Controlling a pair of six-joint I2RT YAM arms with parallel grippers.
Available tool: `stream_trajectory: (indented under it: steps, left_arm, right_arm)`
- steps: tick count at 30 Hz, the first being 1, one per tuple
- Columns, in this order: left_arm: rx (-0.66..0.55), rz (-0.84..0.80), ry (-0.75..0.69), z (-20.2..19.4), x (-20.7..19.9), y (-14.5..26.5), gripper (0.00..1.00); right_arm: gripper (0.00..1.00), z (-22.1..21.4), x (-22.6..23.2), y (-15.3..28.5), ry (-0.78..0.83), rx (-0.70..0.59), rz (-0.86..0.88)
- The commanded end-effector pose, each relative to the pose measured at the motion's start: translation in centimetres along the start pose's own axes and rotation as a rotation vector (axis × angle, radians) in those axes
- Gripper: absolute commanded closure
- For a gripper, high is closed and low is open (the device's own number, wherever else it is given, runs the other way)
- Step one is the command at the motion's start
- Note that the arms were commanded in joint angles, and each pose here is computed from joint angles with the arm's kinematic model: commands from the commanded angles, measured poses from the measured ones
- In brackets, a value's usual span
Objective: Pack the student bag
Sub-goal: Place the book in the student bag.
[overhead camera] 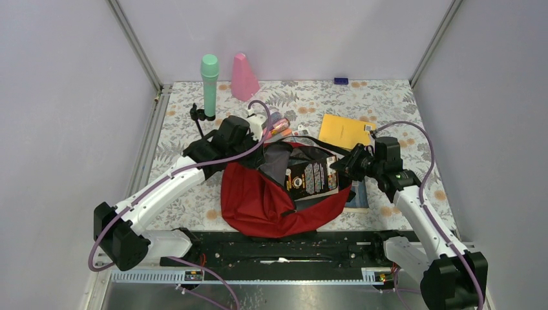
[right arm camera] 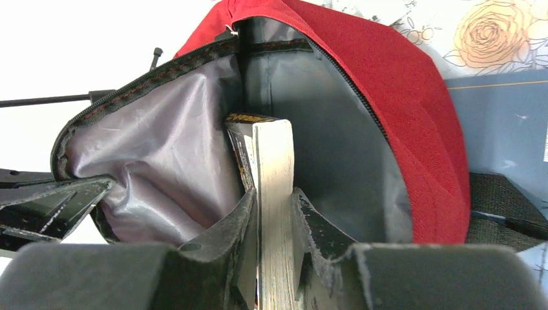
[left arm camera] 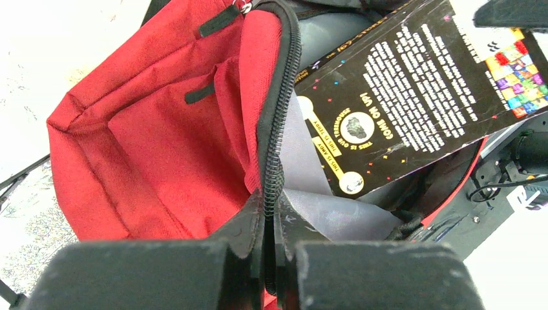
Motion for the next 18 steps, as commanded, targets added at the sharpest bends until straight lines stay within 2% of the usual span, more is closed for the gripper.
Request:
stream_trajectory:
  steps: [1, 8, 15, 18]
  left_arm:
    - [-0.108, -0.037, -0.026, 1.7, -0.4, 1.2, 1.0]
    - [-0.139, -0.047, -0.034, 2.0, -0.6, 1.7, 1.0]
    - [-0.277, -0.122, -0.077, 3.5, -1.6, 3.9, 1.0]
    - [-0.287, -0.149, -0.089, 3.4, -1.8, 4.1, 1.0]
  right_arm:
    - [1.0, 0.9, 2.6, -0.6, -0.044, -0.038, 0.14]
    - [1.0, -0.4, 3.0, -2.6, -0.061, 0.021, 0.154]
    - [1.0, -1.3, 2.8, -4.9, -0.057, 0.043, 0.162]
    - [1.0, -1.6, 2.7, -5.9, -0.043, 0.06, 0.146]
Point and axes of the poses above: each gripper's point midway between its finger pads, its own y axis back along the fingers, its own x axis along the line the jaws close on, z = x × y, the point moved 7 cm from there along y, back along the fingers, and after that the axes turned 3 degrees about -y, right-handed, at the moved point
